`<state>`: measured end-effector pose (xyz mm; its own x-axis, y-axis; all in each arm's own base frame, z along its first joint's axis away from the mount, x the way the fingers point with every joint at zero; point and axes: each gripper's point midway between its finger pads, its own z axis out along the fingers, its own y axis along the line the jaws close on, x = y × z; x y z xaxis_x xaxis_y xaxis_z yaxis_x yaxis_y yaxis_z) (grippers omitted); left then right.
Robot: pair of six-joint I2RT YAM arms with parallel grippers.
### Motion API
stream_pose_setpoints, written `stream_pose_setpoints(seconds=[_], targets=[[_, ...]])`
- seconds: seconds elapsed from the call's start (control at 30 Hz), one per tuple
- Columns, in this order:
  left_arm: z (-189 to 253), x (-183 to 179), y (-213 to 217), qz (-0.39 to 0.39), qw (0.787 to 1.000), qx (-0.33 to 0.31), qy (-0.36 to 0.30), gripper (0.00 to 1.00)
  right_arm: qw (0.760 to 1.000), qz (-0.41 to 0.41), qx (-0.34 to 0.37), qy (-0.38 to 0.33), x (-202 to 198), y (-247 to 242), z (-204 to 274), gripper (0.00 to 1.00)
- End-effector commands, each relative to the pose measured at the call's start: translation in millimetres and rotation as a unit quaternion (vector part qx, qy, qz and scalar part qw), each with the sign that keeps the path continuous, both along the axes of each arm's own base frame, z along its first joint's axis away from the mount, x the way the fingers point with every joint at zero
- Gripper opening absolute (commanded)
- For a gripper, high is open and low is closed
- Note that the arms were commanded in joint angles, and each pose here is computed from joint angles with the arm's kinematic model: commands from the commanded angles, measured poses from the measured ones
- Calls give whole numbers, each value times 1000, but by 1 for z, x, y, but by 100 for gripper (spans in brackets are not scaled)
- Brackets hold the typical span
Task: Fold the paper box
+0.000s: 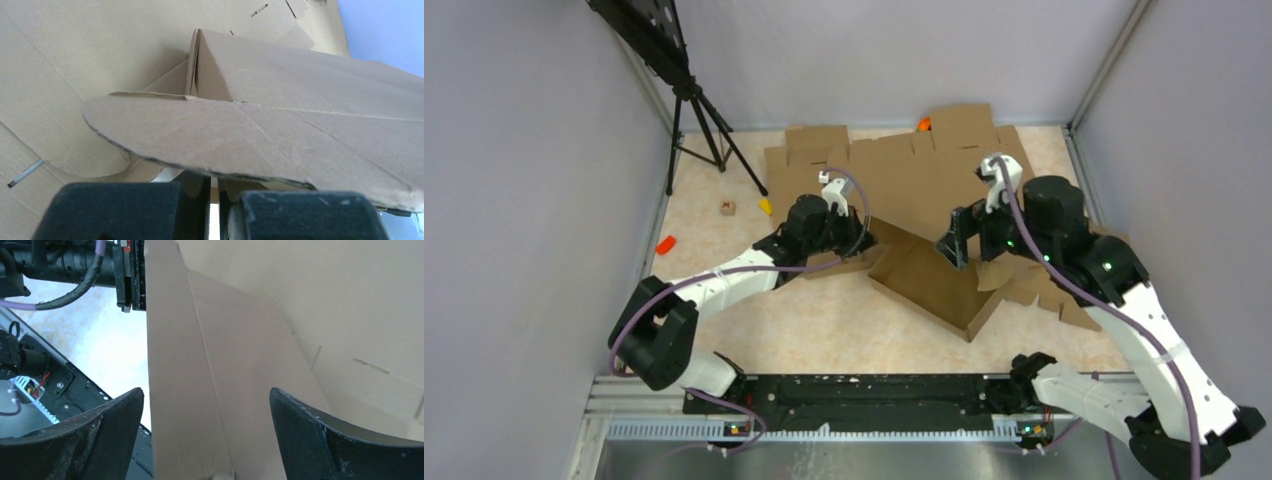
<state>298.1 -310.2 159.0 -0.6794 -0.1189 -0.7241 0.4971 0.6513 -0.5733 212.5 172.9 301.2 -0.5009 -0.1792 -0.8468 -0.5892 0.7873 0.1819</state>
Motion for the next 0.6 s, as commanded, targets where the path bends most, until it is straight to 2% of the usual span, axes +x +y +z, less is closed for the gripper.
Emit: stream_pose_setpoints(seconds=[0.0,0.1,0.2,0.27,0.3,0.37,0.47,0.57], targets=[[12,3,3,9,1000,1,-11,5,997,-55,24,-52,-17,-30,36,96],[10,4,2,9,1000,3,-9,5,996,-73,29,-49,-31,-43,43,97],[5,5,3,12,1000,8,-6,5,986,-164,26,-18,-33,-69,39,97],[3,6,2,13,1000,10,-5,5,969,-245,42,-4,-33,-89,38,95],[2,7,2,12,1000,10,-4,5,957,-284,58,-1,-33,-99,38,89],[1,8,1,12,1000,11,-2,5,938,-332,99,-6,-39,-112,39,67],[0,9,0,11,1000,11,3,5,915,-377,143,-17,-49,-130,36,40],[0,9,-2,8,1000,9,4,5,905,-403,132,8,-54,-137,14,23]])
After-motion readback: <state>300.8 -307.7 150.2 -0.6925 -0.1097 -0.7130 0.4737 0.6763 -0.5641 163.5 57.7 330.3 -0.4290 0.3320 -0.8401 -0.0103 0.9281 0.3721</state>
